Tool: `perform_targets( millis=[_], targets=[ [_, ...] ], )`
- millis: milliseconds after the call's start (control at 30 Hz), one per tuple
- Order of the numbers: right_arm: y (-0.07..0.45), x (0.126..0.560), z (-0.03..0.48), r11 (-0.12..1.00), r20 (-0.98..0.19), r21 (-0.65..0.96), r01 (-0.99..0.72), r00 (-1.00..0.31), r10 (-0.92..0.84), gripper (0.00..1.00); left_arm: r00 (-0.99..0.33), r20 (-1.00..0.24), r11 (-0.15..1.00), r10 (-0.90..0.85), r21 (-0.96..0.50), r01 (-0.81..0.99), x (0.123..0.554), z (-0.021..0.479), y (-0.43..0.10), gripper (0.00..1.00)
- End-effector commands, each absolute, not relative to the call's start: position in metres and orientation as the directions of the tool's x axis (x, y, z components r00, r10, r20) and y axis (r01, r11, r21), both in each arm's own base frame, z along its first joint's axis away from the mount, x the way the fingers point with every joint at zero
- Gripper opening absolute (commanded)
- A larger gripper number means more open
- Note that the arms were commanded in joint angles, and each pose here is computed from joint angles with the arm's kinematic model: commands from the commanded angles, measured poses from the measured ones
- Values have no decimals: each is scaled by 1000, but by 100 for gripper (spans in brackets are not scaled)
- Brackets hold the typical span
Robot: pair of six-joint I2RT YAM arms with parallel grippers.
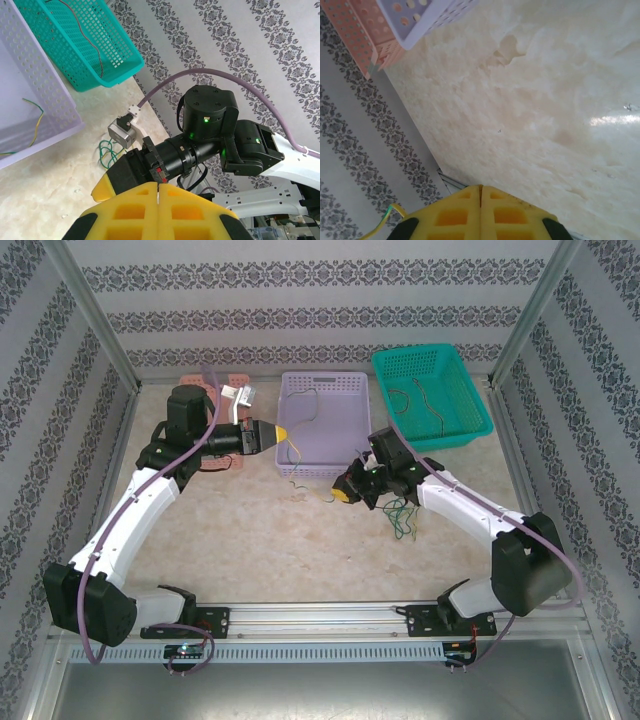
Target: Untangle the cables
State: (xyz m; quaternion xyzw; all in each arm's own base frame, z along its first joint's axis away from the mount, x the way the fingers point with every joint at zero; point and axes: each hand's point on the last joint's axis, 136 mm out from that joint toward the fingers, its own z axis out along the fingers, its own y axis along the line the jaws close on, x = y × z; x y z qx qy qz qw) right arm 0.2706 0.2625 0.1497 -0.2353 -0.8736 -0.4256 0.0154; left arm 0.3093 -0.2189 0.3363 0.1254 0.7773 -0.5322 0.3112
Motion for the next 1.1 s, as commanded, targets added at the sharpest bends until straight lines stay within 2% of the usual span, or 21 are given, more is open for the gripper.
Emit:
perform_targets(
  millis=[0, 233, 367, 467, 633, 833, 1067],
  targets=[
    [257, 277, 151, 532, 194, 737, 416, -885, 423, 0, -736, -663, 400, -140, -718, 570, 305, 346, -220, 0],
    [227, 291, 159, 510, 138, 743, 433, -845, 516, 0, -732, -646, 431, -215, -736, 523, 309, 348, -213, 0],
    [206, 303, 170, 490, 86, 754, 437, -805, 587, 0, -745, -590, 468, -311, -777, 420, 316, 340, -202, 0],
    [191, 319, 187, 455, 14, 788, 415, -751, 660, 0, -755, -482, 461, -445, -846, 268, 323, 324, -191, 0],
    [166, 356, 232, 351, -104, 879, 322, -589, 802, 0, -689, -260, 348, -676, -937, 13, 325, 290, -168, 0],
    [145, 393, 264, 244, -86, 921, 302, -455, 886, 0, -597, -200, 307, -777, -948, -81, 314, 279, -150, 0],
    [119, 413, 260, 158, -21, 910, 384, -338, 941, 0, -569, -204, 324, -796, -939, -116, 301, 271, -140, 0]
  ],
)
